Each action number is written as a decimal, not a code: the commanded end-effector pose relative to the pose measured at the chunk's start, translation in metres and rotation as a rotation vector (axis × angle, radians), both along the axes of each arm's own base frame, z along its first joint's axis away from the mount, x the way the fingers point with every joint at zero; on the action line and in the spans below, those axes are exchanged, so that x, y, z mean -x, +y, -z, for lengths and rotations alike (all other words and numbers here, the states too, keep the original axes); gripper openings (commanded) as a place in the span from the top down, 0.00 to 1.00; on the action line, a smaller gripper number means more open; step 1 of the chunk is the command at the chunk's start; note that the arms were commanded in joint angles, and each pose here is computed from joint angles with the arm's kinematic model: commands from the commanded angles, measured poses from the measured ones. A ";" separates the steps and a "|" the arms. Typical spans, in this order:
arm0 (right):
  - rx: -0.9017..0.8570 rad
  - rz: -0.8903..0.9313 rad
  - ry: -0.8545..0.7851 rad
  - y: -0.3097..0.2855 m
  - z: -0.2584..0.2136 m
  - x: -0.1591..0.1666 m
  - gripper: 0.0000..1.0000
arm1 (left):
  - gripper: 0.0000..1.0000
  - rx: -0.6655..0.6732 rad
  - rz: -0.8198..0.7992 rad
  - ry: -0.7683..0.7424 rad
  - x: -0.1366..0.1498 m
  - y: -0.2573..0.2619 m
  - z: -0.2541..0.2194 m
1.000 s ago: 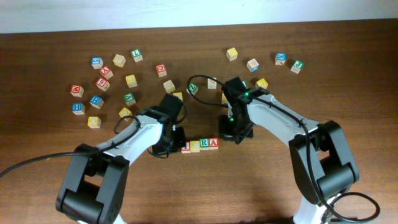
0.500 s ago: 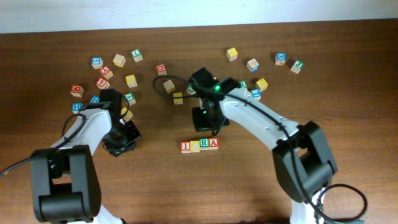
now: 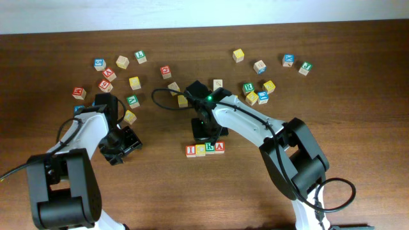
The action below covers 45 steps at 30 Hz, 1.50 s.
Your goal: Spell out ICRA
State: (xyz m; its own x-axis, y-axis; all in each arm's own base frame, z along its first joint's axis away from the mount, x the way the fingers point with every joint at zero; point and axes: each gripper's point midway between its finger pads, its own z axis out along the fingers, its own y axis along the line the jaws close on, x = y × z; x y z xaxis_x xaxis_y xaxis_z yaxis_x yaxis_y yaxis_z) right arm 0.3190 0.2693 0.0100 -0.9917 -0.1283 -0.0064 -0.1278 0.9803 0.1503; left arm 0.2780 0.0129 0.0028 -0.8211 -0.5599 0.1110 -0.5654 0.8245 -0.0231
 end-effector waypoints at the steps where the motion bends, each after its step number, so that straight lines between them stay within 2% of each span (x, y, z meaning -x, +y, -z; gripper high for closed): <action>1: 0.021 0.003 0.003 0.000 0.003 0.001 0.96 | 0.38 -0.015 0.002 -0.038 -0.008 0.004 -0.010; 20: 0.015 0.002 0.050 -0.001 0.003 0.011 0.96 | 0.39 -0.015 0.003 -0.038 -0.008 0.004 -0.010; 25: -0.010 0.034 0.016 -0.004 -0.016 -0.012 0.96 | 0.39 -0.015 0.003 -0.038 -0.008 0.004 -0.010; 29: -0.009 0.042 0.009 -0.033 -0.043 -0.038 0.93 | 0.39 -0.014 0.003 -0.039 -0.008 0.004 -0.010; 35: 0.037 0.026 0.081 -0.040 -0.018 -0.012 0.94 | 0.39 -0.015 0.003 -0.038 -0.008 0.004 -0.010; 45: 0.046 0.028 0.095 -0.031 -0.001 0.004 0.94 | 0.39 -0.015 0.003 -0.039 -0.008 0.004 -0.010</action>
